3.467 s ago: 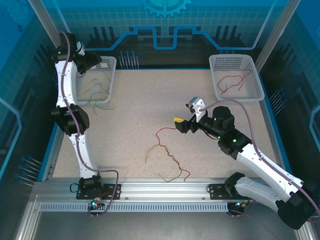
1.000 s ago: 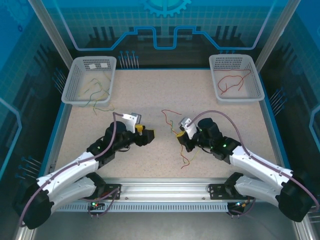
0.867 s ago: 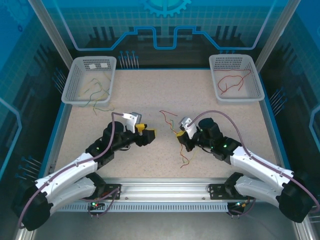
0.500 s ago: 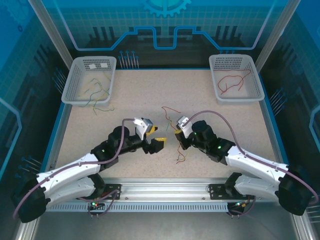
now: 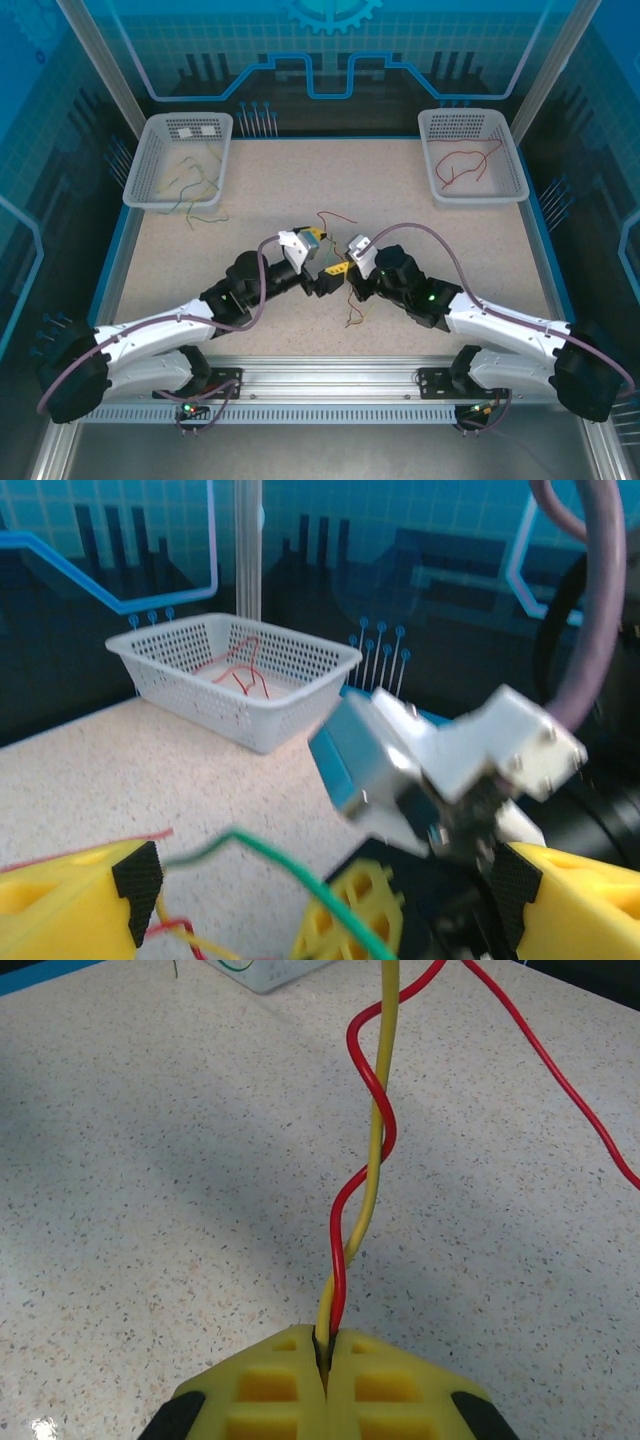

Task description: Untangle the cables

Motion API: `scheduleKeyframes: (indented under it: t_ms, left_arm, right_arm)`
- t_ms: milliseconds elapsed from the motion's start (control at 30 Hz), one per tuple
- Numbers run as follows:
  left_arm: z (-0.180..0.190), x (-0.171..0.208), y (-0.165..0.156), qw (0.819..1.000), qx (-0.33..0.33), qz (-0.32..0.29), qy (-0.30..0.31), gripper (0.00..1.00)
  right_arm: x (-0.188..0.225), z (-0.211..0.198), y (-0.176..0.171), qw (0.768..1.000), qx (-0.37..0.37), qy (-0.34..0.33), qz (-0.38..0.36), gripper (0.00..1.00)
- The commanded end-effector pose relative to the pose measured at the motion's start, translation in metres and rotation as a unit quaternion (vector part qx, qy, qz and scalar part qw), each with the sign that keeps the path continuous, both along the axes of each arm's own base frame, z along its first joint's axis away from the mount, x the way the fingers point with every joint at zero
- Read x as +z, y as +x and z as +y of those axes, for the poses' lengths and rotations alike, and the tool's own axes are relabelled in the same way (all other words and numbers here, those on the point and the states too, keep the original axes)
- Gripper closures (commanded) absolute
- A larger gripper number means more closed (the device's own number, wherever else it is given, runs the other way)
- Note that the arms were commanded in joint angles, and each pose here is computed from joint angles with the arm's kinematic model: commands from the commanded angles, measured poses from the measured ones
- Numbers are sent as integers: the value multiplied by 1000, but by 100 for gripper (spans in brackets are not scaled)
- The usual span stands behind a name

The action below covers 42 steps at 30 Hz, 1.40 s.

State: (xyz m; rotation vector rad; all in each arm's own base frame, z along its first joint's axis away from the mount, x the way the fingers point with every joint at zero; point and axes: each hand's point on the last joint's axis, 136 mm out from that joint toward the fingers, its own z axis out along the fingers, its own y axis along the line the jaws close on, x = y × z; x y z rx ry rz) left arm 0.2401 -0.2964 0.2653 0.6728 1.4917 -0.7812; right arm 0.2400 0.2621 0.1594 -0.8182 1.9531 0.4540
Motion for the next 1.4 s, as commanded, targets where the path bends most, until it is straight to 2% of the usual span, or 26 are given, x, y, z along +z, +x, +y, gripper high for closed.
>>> scheduleKeyframes:
  t_ms: [0, 67, 133, 233, 367, 467, 533, 667, 733, 767, 833, 867, 900, 933, 1000, 1067, 1133, 1200, 1367]
  left_arm:
    - [2, 40, 8, 997, 25, -57, -38, 11]
    - [1, 40, 7, 997, 22, -60, -30, 16]
    - [1, 37, 6, 998, 20, -61, -23, 31]
    - [2, 30, 7, 998, 23, -52, -11, 46]
    - [10, 27, 10, 998, 45, -51, -9, 87]
    - [16, 29, 11, 997, 57, -56, -5, 96]
    - [19, 29, 13, 996, 69, -54, 1, 100]
    - [28, 32, 13, 995, 84, -61, -5, 100]
    - [31, 31, 12, 994, 88, -63, -1, 100]
    - [32, 31, 11, 994, 87, -64, 1, 100]
    - [35, 32, 9, 994, 86, -64, -2, 100]
    - [36, 33, 8, 995, 82, -64, -5, 100]
    - [38, 33, 7, 995, 78, -63, -6, 100]
    - [40, 33, 6, 995, 74, -63, -9, 100]
    - [43, 34, 0, 997, 48, -64, -15, 100]
    - [45, 35, -6, 997, 25, -65, -20, 100]
    - [44, 38, -15, 997, -7, -71, -19, 100]
    - [39, 37, -23, 996, -41, -75, -7, 100]
    - [29, 35, -38, 993, -96, -71, 23, 100]
  right_arm:
    - [22, 10, 2, 999, 4, 13, -35, 100]
    - [22, 10, 1, 999, 5, 16, -37, 100]
    - [24, 9, 1, 999, 3, 20, -41, 100]
    - [28, 7, 0, 998, 0, 29, -47, 100]
    - [30, 7, -4, 998, 10, 28, -53, 100]
    - [29, 5, -6, 998, 13, 28, -53, 100]
    - [31, 4, -8, 998, 14, 34, -56, 100]
    - [35, -2, -9, 997, 6, 37, -64, 99]
    - [36, -6, -9, 997, 2, 34, -68, 81]
    - [37, -8, -9, 997, -2, 36, -71, 75]
    - [42, -13, -11, 996, -4, 44, -77, 71]
    - [44, -15, -12, 995, -2, 48, -82, 62]
    - [48, -18, -14, 995, -3, 53, -88, 49]
    - [51, -21, -15, 994, -3, 55, -91, 41]
    - [62, -29, -20, 992, -2, 65, -106, 32]
    - [72, -42, -21, 990, -17, 80, -117, 30]
    - [82, -62, -17, 985, -57, 113, -118, 21]
    - [91, -87, -5, 976, -110, 167, -85, 19]
    - [117, -103, 14, 932, -95, 345, 63, 19]
